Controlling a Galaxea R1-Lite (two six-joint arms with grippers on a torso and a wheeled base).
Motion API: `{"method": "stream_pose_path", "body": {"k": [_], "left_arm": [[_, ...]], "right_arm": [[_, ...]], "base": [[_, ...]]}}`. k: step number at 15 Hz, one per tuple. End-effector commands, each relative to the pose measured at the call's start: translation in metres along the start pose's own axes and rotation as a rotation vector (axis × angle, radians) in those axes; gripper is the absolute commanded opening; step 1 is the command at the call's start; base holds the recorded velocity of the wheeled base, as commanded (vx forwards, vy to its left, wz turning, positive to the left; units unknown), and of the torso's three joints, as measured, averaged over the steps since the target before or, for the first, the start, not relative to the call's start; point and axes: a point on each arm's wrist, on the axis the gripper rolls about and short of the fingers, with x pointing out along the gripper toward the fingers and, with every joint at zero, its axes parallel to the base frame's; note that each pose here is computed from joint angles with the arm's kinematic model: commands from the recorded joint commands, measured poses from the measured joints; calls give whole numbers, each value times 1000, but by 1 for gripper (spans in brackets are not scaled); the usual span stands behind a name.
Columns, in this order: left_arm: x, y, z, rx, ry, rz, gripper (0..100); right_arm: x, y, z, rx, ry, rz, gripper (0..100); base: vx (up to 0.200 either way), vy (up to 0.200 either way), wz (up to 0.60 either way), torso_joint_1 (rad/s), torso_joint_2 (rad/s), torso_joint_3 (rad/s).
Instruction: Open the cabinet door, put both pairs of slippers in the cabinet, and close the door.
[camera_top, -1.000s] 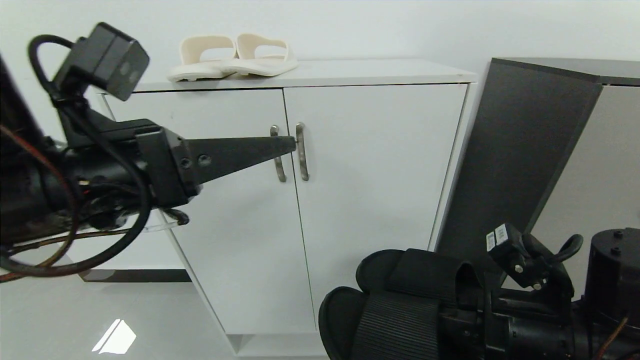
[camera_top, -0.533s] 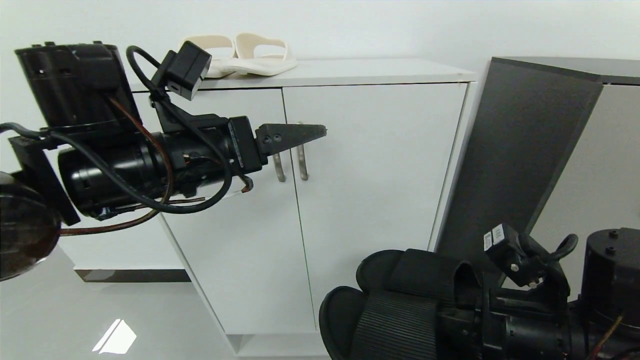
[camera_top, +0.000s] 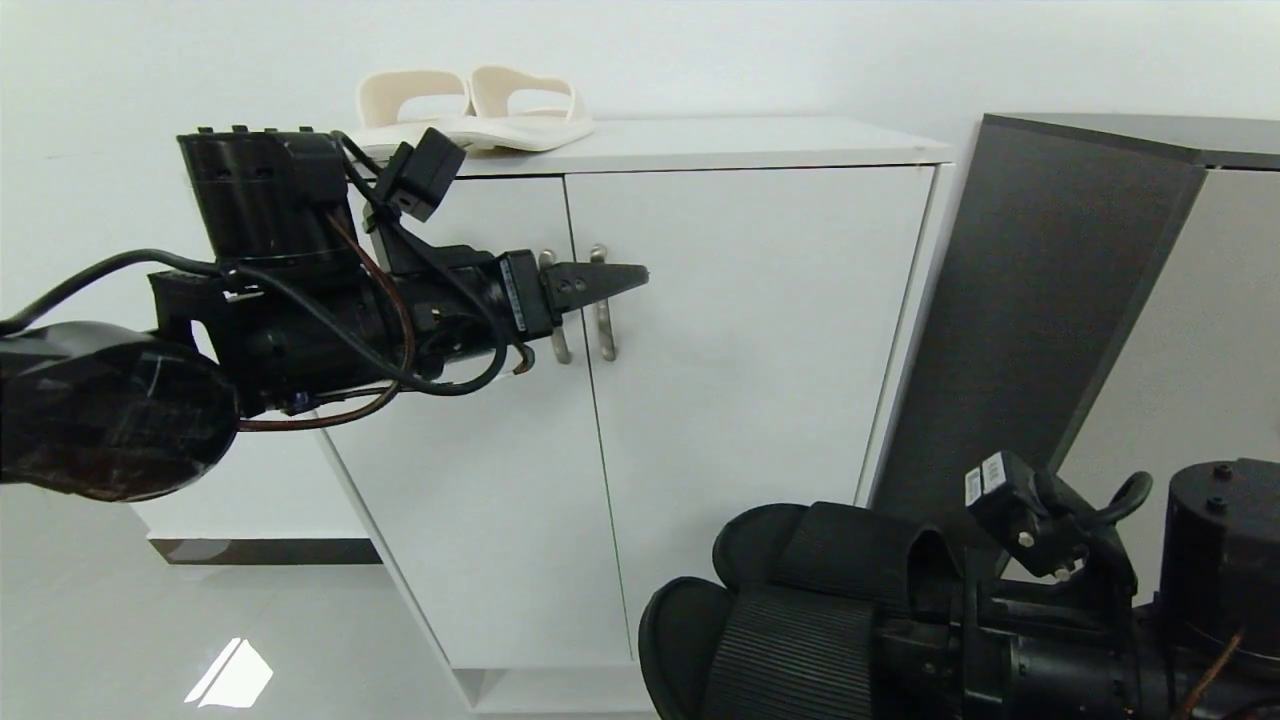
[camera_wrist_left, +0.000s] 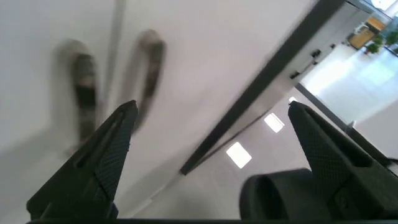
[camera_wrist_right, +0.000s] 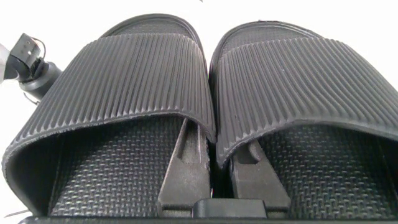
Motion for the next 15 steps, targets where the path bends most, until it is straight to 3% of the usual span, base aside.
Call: {"method": "stream_pose_path", "body": {"k": [1, 10, 11, 13, 15], "left_arm": [[7, 11, -1, -7, 5, 23, 100], [30, 14, -5, -11, 24, 3, 100], [30, 14, -5, -11, 24, 3, 0], [29, 13, -4, -9, 20, 2, 0], [25, 11, -3, -6, 11, 20, 0]], "right_arm": [[0, 0, -1, 1, 4, -1, 0], [0, 0, 0, -1, -1, 1, 0], [0, 0, 0, -3, -2, 1, 0], [-1, 1, 0, -4, -3, 4, 0], [-10, 6, -1, -11, -5, 92, 0]], "base": [[0, 0, 0, 0, 0, 0], [0, 0, 0, 0, 0, 0], [0, 0, 0, 0, 0, 0], [0, 0, 0, 0, 0, 0], [0, 0, 0, 0, 0, 0]]}}
